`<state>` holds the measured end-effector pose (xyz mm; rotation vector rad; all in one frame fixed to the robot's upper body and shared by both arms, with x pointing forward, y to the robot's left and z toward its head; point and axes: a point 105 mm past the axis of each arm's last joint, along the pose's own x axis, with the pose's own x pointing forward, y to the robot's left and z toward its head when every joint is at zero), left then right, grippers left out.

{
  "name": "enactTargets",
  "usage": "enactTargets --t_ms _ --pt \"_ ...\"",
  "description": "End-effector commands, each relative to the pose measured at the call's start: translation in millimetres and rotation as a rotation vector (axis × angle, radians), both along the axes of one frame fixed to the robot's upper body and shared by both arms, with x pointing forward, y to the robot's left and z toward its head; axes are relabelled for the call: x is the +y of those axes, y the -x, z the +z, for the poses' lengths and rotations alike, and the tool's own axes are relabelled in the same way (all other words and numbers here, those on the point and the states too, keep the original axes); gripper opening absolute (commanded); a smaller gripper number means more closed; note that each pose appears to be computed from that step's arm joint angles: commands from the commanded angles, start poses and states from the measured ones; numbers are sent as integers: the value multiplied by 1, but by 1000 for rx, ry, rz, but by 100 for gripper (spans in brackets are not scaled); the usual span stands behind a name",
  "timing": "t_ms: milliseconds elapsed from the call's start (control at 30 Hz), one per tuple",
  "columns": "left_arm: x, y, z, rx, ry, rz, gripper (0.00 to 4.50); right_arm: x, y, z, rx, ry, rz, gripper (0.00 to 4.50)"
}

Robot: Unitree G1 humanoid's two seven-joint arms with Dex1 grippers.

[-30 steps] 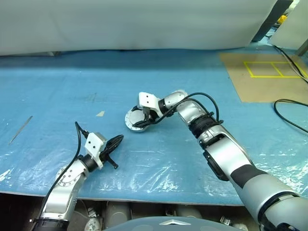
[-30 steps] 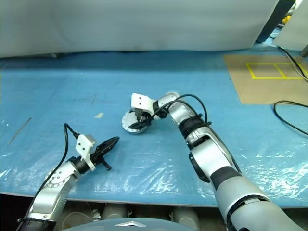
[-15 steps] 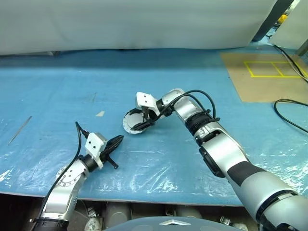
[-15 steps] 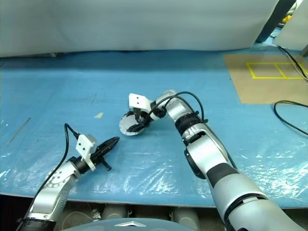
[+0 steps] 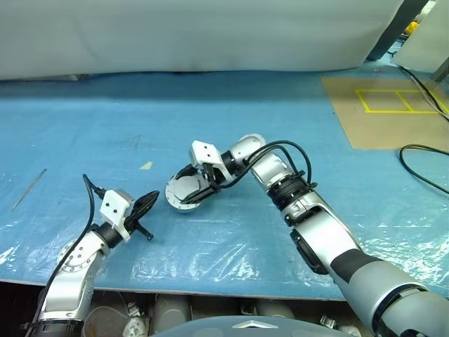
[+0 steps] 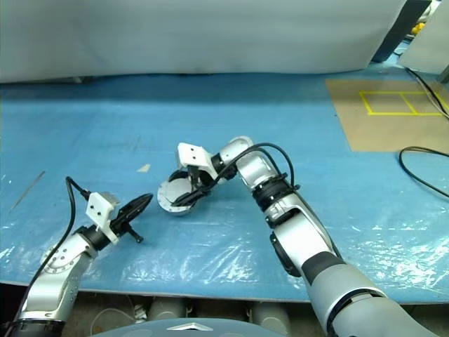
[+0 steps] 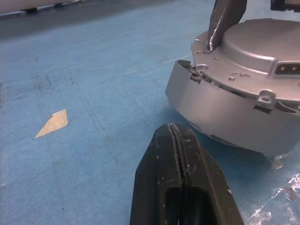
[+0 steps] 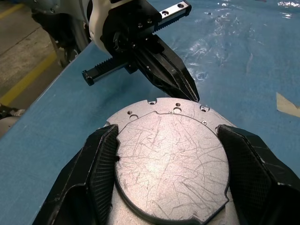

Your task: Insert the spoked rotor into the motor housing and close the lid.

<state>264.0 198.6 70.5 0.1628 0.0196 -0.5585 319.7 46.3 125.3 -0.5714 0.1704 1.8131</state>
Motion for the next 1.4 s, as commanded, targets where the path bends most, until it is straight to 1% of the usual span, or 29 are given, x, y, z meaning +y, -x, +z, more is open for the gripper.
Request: enactTargets --t_ms 33,133,267,433,567,867,1133,1233,1367,1400 --pt "3 0 8 -35 0 0 0 10 2 24 -84 -54 64 301" --pt "2 -1 7 -33 0 -2 0 13 3 28 -67 -55 92 301" --pt "4 -1 6 -34 -1 2 0 19 -8 14 -183 14 69 301" --pt "5 3 3 -30 -4 12 0 31 -11 -2 -244 9 43 301" --pt "6 5 3 -28 -5 18 0 38 -11 -6 -215 -18 14 301" --pt "7 7 4 -28 -7 24 0 31 -20 -22 -163 17 -77 301" --pt "2 10 2 -22 1 24 0 27 -28 -18 -104 14 -141 301" --pt "-1 10 1 -21 5 22 0 25 -27 -18 -55 6 -139 301" --pt "-3 12 0 -18 7 23 0 22 -22 -21 -35 10 -99 301" --pt "-3 13 0 -17 7 25 0 19 -23 -25 -56 31 -100 301"
